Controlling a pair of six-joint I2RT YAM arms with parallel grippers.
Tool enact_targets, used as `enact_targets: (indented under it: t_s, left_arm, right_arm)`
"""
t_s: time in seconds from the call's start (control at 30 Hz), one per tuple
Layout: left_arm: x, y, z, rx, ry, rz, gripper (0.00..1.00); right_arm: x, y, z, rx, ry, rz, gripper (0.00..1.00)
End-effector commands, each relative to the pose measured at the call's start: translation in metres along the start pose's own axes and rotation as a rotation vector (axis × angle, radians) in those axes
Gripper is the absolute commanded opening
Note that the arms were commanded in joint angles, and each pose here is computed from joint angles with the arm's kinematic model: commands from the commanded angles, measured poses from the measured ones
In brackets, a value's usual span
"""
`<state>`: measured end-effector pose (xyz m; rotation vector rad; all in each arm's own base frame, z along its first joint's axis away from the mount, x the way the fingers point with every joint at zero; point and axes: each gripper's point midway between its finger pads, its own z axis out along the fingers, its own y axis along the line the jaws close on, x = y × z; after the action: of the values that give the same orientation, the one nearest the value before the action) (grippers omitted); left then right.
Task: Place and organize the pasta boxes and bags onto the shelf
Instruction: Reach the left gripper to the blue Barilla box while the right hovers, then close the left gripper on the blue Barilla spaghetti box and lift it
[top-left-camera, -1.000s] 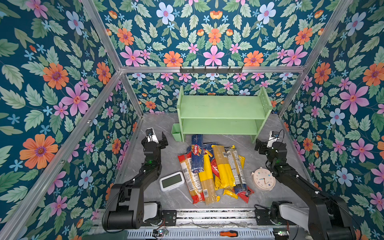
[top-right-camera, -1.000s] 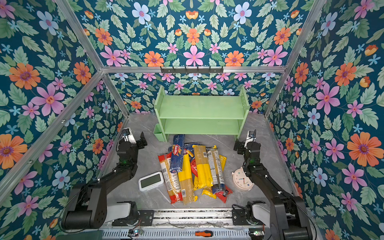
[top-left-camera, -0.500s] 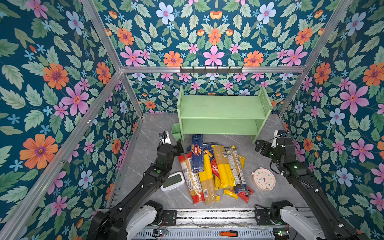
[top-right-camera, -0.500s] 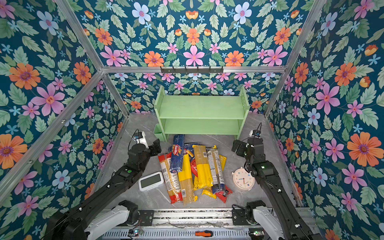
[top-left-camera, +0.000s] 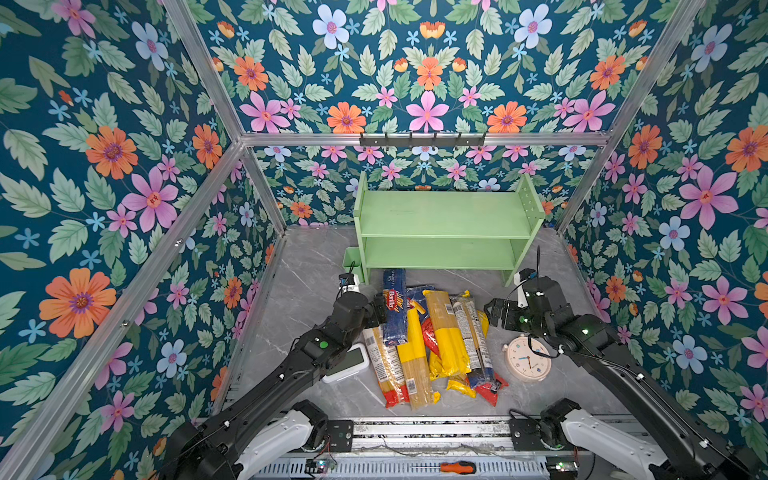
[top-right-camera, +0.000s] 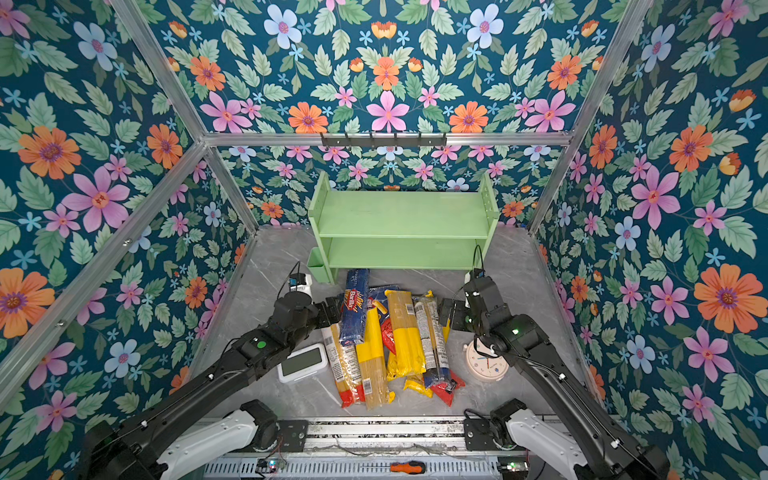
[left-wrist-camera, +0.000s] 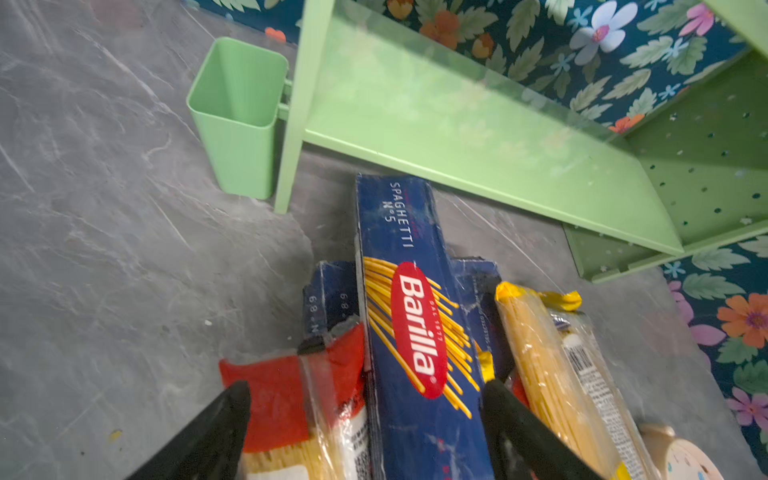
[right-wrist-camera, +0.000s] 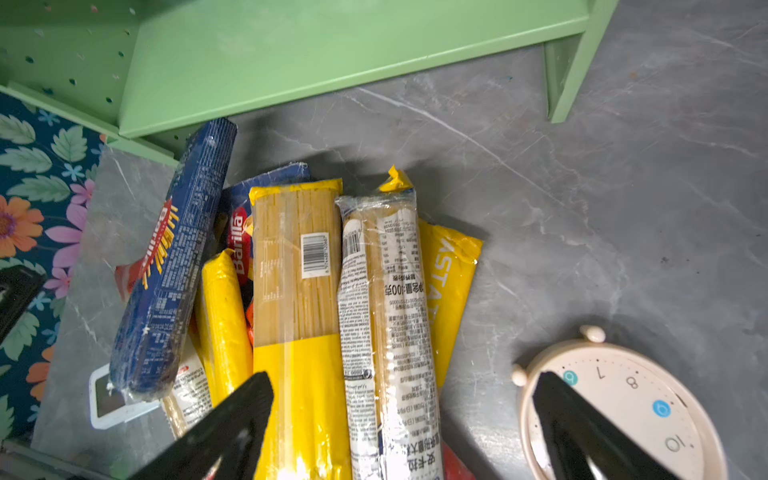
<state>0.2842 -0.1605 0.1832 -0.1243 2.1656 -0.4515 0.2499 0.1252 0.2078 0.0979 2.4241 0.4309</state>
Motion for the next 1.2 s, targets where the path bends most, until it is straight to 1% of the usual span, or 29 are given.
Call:
enact_targets:
  t_s: [0.0,0.13,0.23,0.37,0.57,0.67,0.77,0.93,1.17]
  left_arm:
    - [0.011,-0.002,0.002,-0.028,0.062,0.023,0.89]
    - [0.022,-0.007,0.01,-0.049,0.117,0.065,0.89]
    - [0.028,-0.009,0.016,-0.06,0.149,0.08,0.88]
    - [0.039,-0.018,0.023,-0.053,0.185,0.094,0.88]
    - [0.057,-0.032,0.038,-0.057,0.249,0.143,0.87]
    - [0.065,-0.037,0.044,-0.067,0.276,0.156,0.86]
    - [0.072,-0.037,0.048,-0.085,0.304,0.163,0.86]
    - [0.083,-0.042,0.044,-0.077,0.329,0.15,0.88]
    - [0.075,-0.055,0.028,-0.056,0.296,0.123,0.9]
  right_arm:
    - [0.009,0.007,0.002,0.019,0.036,-0.001,0.99]
    - [0.014,0.021,0.006,0.02,0.059,-0.05,0.99]
    - [0.017,0.025,0.007,0.015,0.067,-0.047,0.99]
    - [0.02,0.02,0.004,0.035,0.073,-0.041,0.99]
    - [0.022,0.01,-0.002,0.072,0.069,-0.056,0.99]
    - [0.024,0.005,-0.001,0.094,0.073,-0.063,0.99]
    - [0.025,0.006,0.002,0.089,0.074,-0.072,0.99]
    - [0.025,0.009,0.004,0.079,0.076,-0.084,0.99]
    - [0.024,0.008,0.007,0.09,0.08,-0.099,0.99]
